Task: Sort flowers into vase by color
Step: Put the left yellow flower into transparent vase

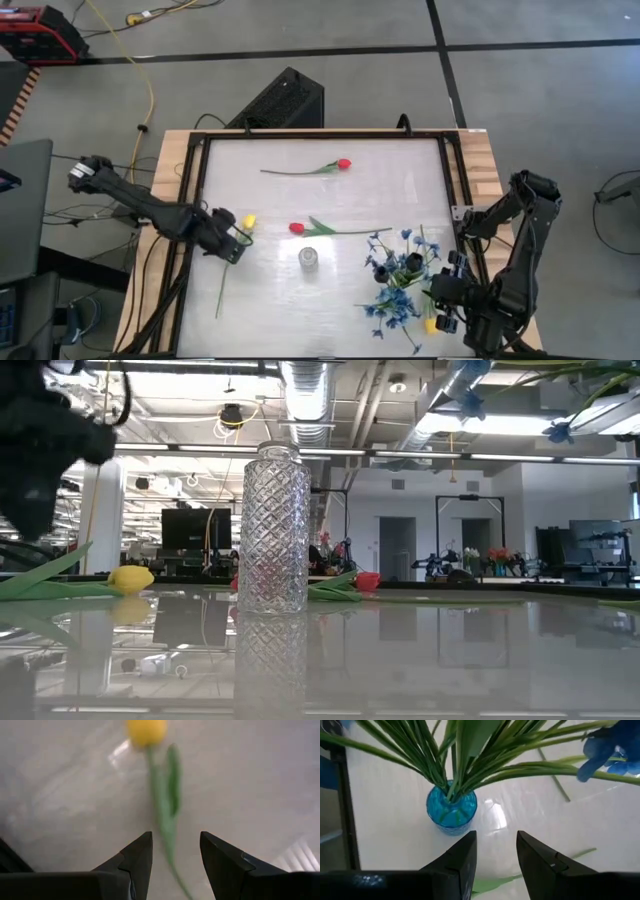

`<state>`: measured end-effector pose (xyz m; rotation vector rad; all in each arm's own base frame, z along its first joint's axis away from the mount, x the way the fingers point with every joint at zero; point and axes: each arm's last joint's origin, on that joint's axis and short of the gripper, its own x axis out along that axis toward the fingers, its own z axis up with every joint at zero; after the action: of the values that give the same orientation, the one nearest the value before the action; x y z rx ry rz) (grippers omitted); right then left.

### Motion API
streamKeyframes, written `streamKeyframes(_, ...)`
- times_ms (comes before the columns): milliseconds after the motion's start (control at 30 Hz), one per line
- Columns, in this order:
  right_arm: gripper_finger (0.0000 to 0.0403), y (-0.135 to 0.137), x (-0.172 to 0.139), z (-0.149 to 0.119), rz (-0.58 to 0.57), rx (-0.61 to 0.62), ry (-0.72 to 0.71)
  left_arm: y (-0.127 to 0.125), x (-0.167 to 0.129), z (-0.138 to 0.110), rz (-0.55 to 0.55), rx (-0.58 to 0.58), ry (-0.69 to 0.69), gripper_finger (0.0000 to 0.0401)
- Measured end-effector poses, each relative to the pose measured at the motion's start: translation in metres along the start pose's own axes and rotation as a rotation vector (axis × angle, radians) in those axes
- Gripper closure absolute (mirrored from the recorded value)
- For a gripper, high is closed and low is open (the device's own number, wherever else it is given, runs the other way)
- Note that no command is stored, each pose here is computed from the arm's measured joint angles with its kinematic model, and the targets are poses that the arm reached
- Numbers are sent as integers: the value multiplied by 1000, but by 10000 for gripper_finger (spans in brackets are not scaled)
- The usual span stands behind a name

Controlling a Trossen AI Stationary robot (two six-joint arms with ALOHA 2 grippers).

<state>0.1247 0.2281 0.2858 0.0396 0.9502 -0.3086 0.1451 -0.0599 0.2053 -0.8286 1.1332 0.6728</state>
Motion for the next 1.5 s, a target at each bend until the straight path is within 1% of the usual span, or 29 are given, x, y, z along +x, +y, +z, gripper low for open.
streamKeyframes(100, 240, 0, 2, -1, -6, -8, 2, 7, 16, -8, 40, -30, 25, 248)
streamKeyframes(233, 240, 0, 2, -2, -4, 5, 4, 10, 27, -14, 93, -39, 69, 248)
streamKeyframes(300, 240, 0, 2, -2, -3, 17, 4, 7, 31, -17, 91, -19, 80, 248)
streamKeyframes(467, 240, 0, 2, -1, -3, 26, 4, -7, 42, -23, 42, 46, 96, 248)
streamKeyframes(533, 240, -1, 2, -1, -8, 23, 5, -10, 47, -25, 55, 57, 96, 248)
streamKeyframes(667, 240, -2, 4, 2, -17, 31, 8, -10, 59, -30, 137, 74, 111, 248)
streamKeyframes(800, 240, -3, 6, 5, -25, 42, 12, -16, 68, -33, 152, 100, 108, 248)
streamKeyframes(900, 240, -3, 7, 6, -28, 34, 13, -21, 69, -33, 159, 128, 99, 250)
streamKeyframes(1000, 240, -4, 8, 7, -36, 25, 15, -27, 65, -31, 146, 164, 76, 276)
streamKeyframes(1033, 240, -5, 9, 8, -41, 25, 17, -30, 63, -30, 128, 175, 59, 291)
streamKeyframes(1100, 240, -6, 10, 9, -49, 25, 19, -41, 58, -27, 57, 189, 8, 332)
streamKeyframes(1167, 240, -6, 11, 10, -53, 31, 19, -44, 56, -25, 54, 225, -28, 377)
streamKeyframes(1200, 240, -6, 11, 11, -55, 33, 19, -44, 56, -24, 58, 242, -42, 388)
streamKeyframes(1233, 240, -7, 12, 11, -57, 36, 20, -44, 55, -23, 67, 254, -70, 391)
streamKeyframes(1333, 240, -6, 12, 11, -52, 42, 21, -57, 48, -16, 9, 272, -175, 394)
streamKeyframes(1433, 240, -6, 12, 10, -44, 56, 50, -64, 42, -9, 12, 317, -256, 399)
streamKeyframes(1500, 240, -6, 12, 10, -42, 57, 58, -73, 34, -3, -12, 341, -312, 399)
